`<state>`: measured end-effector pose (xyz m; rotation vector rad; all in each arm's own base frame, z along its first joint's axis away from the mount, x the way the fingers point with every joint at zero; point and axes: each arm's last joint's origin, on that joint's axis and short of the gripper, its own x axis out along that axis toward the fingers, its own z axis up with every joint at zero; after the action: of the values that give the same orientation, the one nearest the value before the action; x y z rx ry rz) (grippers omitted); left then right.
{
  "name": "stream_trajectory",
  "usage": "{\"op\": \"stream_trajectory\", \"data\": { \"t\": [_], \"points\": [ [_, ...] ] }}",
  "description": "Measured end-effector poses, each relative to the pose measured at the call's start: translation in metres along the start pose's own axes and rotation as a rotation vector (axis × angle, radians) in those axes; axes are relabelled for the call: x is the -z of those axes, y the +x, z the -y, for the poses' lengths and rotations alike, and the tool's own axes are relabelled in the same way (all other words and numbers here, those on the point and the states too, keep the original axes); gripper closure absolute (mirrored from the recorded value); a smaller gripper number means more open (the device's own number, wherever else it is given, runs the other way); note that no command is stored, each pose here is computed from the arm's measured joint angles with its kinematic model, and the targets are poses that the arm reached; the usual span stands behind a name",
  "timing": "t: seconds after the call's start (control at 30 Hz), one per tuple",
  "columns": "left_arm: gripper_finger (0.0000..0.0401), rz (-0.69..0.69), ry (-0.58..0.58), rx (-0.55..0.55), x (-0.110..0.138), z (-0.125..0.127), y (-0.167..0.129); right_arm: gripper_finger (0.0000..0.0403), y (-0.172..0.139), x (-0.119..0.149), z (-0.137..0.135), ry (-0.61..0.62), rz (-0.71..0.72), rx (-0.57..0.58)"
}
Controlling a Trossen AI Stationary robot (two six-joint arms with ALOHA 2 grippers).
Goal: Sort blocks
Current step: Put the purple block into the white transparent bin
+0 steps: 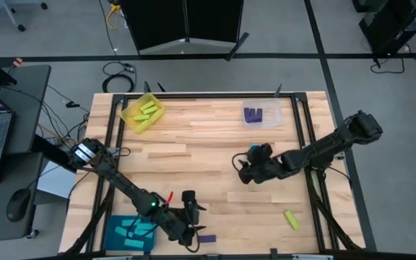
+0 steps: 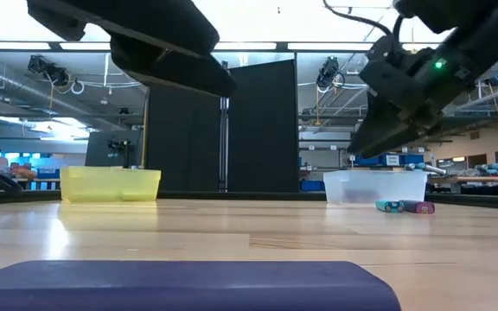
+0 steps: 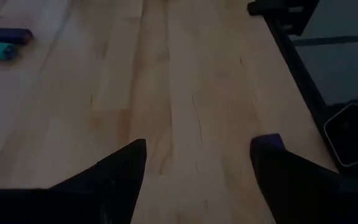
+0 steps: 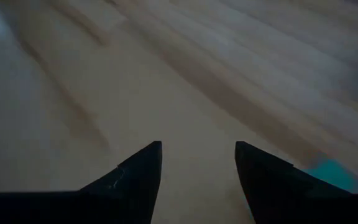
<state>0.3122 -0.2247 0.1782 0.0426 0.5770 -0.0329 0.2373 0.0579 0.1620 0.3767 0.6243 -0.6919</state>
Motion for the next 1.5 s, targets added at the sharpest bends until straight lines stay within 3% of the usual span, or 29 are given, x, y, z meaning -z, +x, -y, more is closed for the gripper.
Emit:
{"op": "stream_trajectory", "data": {
  "t": [0.3,0.67,0.83,1.07,1.5],
  "points": [
    [0.0106,0.008,-0.012,-0.033,-0.003,-0.007,0.004,0.0187,-0.004,-0.007,0.020,0.099,-0.133,0.233],
    [0.0106,0.027,-0.013,-0.075,-0.004,-0.008,0.004,0.0187,0.002,-0.010,0.029,0.306,-0.231,0.277],
    [0.0106,0.038,-0.004,-0.083,-0.004,-0.008,0.003,0.0184,0.005,-0.012,0.033,0.321,-0.237,0.298],
    [0.0105,0.053,0.004,-0.100,-0.006,-0.009,0.003,0.0170,0.002,-0.004,0.049,0.320,-0.299,0.438],
    [0.0105,0.054,0.030,-0.112,-0.006,-0.009,0.003,0.0169,0.005,0.007,0.053,0.365,-0.363,0.417]
  ]
}}
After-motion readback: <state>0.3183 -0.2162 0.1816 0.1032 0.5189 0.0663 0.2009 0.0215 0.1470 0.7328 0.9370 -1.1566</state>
